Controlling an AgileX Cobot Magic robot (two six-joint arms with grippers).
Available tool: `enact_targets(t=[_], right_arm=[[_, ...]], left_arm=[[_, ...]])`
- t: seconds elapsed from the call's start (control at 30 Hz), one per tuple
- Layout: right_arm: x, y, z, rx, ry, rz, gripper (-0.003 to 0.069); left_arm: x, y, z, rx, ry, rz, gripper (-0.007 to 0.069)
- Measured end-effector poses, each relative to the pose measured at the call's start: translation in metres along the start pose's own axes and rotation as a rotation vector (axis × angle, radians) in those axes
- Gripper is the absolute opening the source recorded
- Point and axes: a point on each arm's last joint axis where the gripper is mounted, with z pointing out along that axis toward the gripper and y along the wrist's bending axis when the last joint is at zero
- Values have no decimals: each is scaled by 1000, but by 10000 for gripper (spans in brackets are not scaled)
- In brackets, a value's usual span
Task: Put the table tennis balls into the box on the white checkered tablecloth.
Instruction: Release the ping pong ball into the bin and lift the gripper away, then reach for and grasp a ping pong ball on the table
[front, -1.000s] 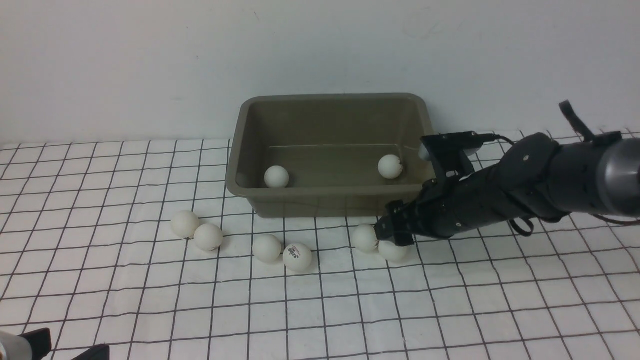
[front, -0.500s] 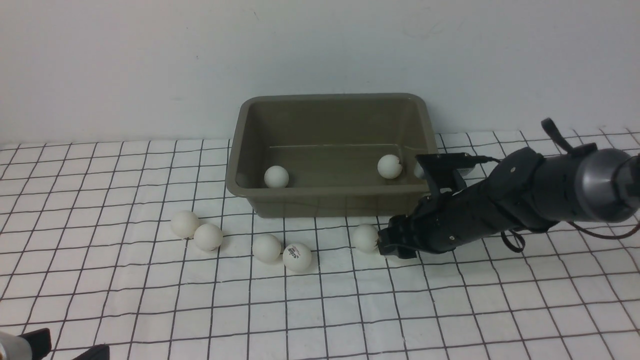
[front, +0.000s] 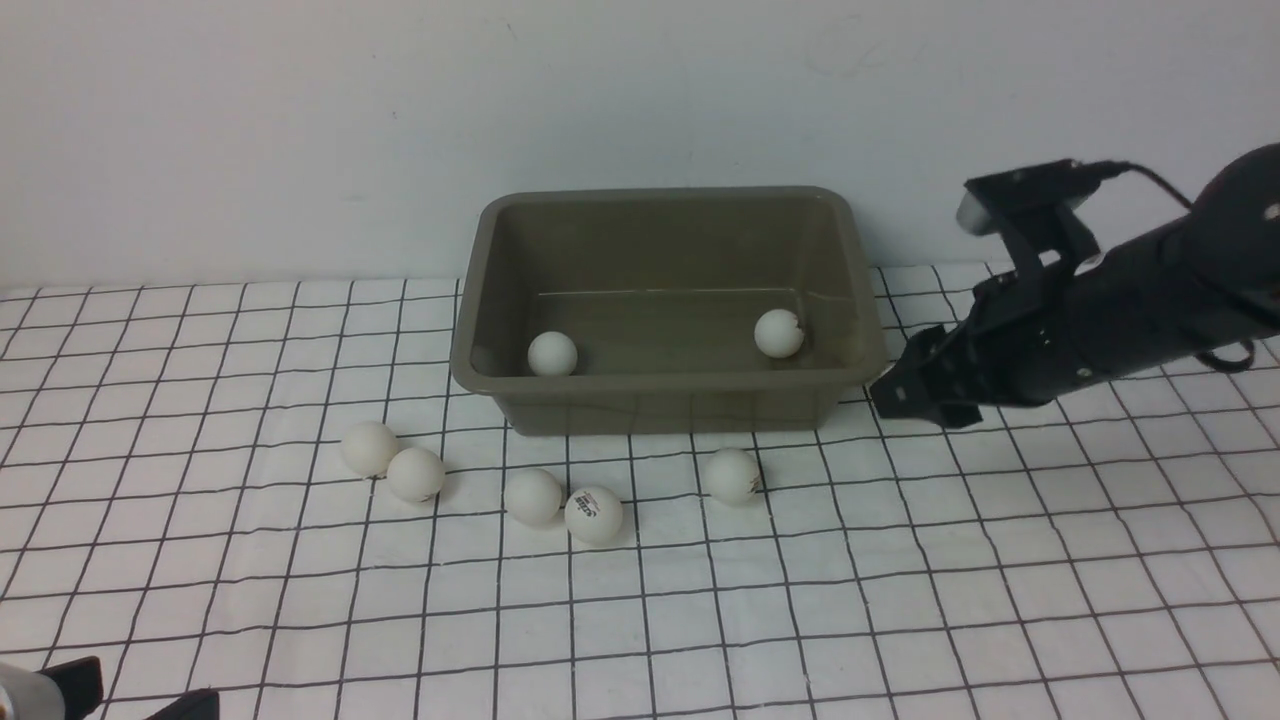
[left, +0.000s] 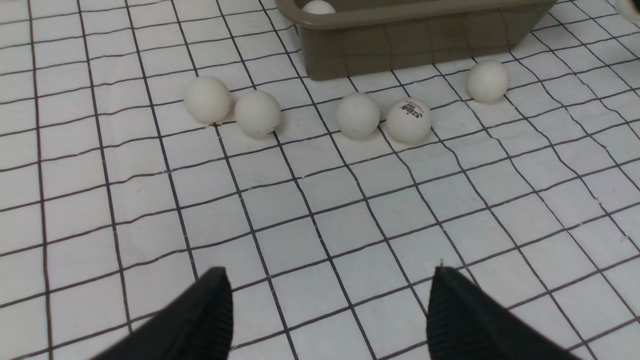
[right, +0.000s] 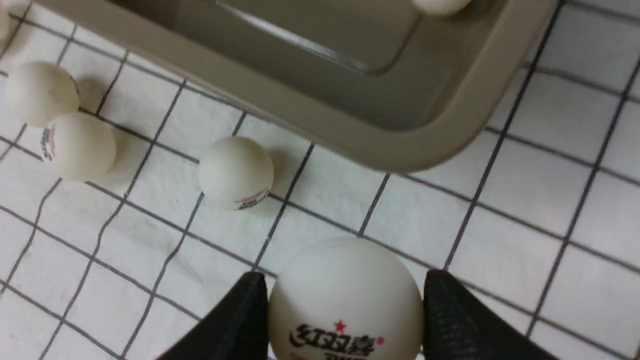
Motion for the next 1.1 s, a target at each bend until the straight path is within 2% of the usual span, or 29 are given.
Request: enact_targets(t=[0.17,0.37,0.63,0.87,0.93,1.1], right_arm=[[-20,4,-7,-59,-108,-7,358],[-50,-9,50,-174,-183,49,358],[-84,-16,91,-306,-231,-38,361],[-93,-25,76,-281,-256,-43,475],[-94,-30,67,-274,-255,-48,488],[-96,-49,3,-271,-245,-100,496]], left_arm=[[0,0,0,0,0,0,471],[0,0,0,0,0,0,471],[0,0,0,0,0,0,471],[0,0,0,0,0,0,471],[0,0,0,0,0,0,471],[0,0,0,0,0,0,471]])
